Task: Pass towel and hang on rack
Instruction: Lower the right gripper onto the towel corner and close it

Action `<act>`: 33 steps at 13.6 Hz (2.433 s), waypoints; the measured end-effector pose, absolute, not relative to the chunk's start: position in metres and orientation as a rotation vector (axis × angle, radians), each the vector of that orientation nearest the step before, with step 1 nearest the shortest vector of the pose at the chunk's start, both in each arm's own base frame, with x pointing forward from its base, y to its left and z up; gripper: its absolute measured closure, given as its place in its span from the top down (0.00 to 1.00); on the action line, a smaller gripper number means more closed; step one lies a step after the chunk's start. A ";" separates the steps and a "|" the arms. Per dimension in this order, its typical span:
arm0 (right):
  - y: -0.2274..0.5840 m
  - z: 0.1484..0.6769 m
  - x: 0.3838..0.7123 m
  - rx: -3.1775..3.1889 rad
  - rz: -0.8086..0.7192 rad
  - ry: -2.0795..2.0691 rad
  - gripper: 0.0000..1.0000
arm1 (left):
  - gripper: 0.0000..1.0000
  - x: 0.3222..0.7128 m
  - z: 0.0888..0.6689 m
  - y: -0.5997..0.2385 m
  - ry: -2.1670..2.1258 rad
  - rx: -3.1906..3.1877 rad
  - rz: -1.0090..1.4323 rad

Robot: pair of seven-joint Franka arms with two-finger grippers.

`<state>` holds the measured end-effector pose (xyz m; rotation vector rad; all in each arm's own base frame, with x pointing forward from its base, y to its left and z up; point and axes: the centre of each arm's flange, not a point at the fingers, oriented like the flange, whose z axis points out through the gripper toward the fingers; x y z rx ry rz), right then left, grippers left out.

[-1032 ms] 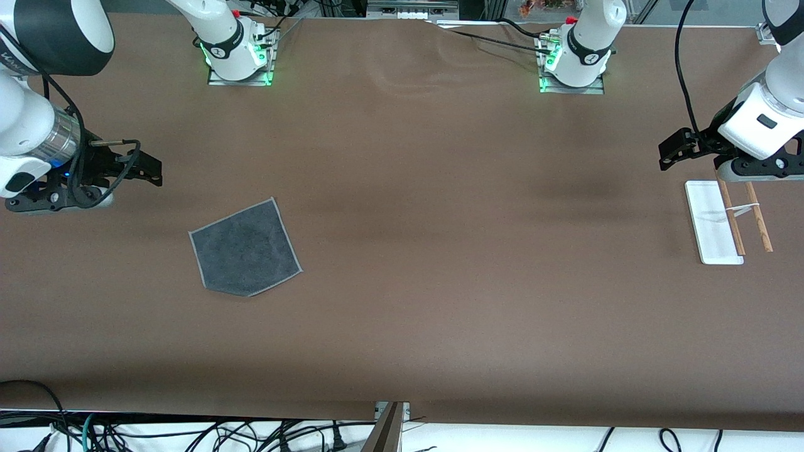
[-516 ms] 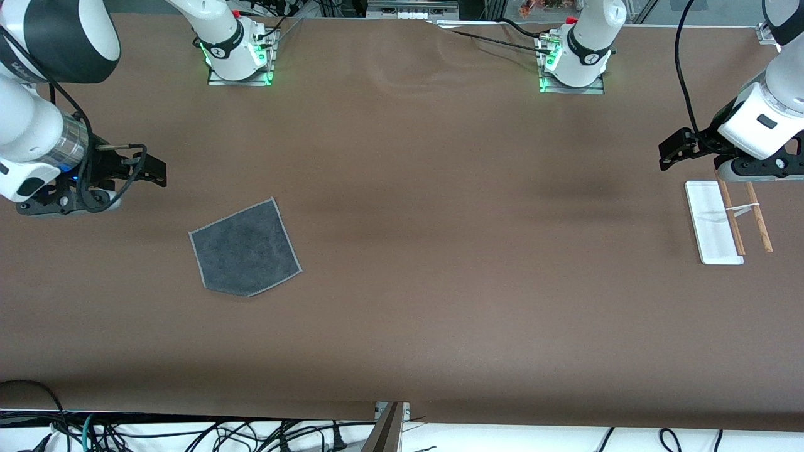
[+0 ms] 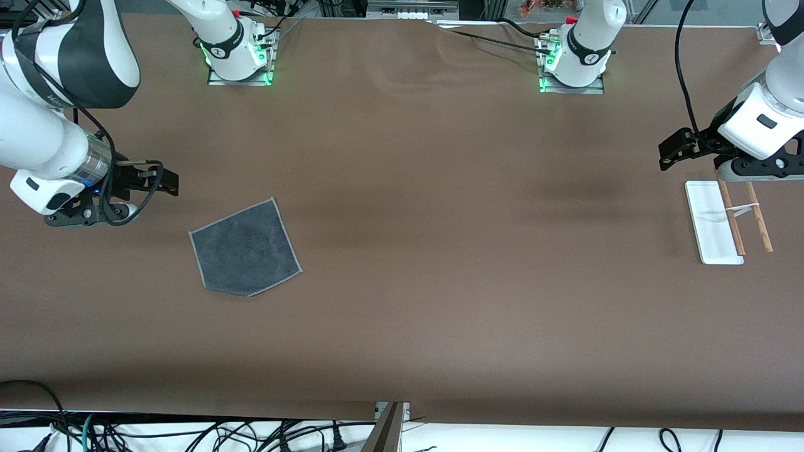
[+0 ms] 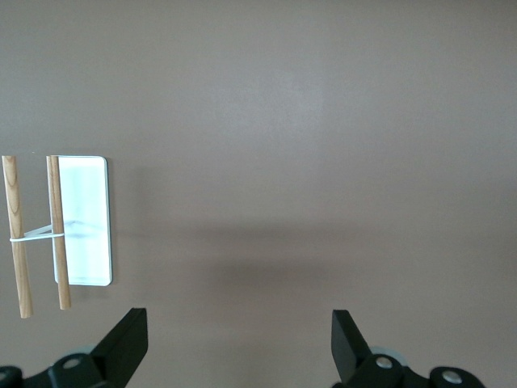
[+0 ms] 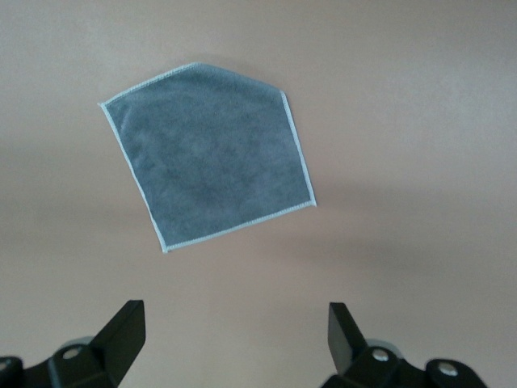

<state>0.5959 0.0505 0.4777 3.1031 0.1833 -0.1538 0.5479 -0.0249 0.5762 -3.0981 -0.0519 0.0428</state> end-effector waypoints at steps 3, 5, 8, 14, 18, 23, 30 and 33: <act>0.030 0.419 0.598 3.102 -0.112 0.138 1.00 | 1.00 0.548 0.576 -0.025 -0.052 -3.098 0.043; 0.008 0.359 0.595 3.097 -0.087 0.126 1.00 | 1.00 0.548 0.576 -0.025 -0.052 -3.098 0.042; -0.019 0.287 0.595 3.082 -0.087 0.127 1.00 | 1.00 0.548 0.576 -0.025 -0.052 -3.098 0.042; -0.034 0.212 0.597 3.076 -0.107 0.097 0.98 | 1.00 0.548 0.576 -0.025 -0.051 -3.098 0.042; -0.029 0.186 0.597 3.090 -0.096 0.085 0.96 | 1.00 0.548 0.576 -0.025 -0.051 -3.098 0.042; -0.026 0.170 0.597 3.092 -0.084 0.092 0.70 | 1.00 0.548 0.576 -0.025 -0.051 -3.098 0.042; -0.031 0.172 0.598 3.091 -0.079 0.079 0.07 | 1.00 0.548 0.576 -0.025 -0.051 -3.098 0.042; -0.016 0.177 0.603 3.104 -0.133 0.107 0.07 | 1.00 0.548 0.576 -0.025 -0.051 -3.098 0.042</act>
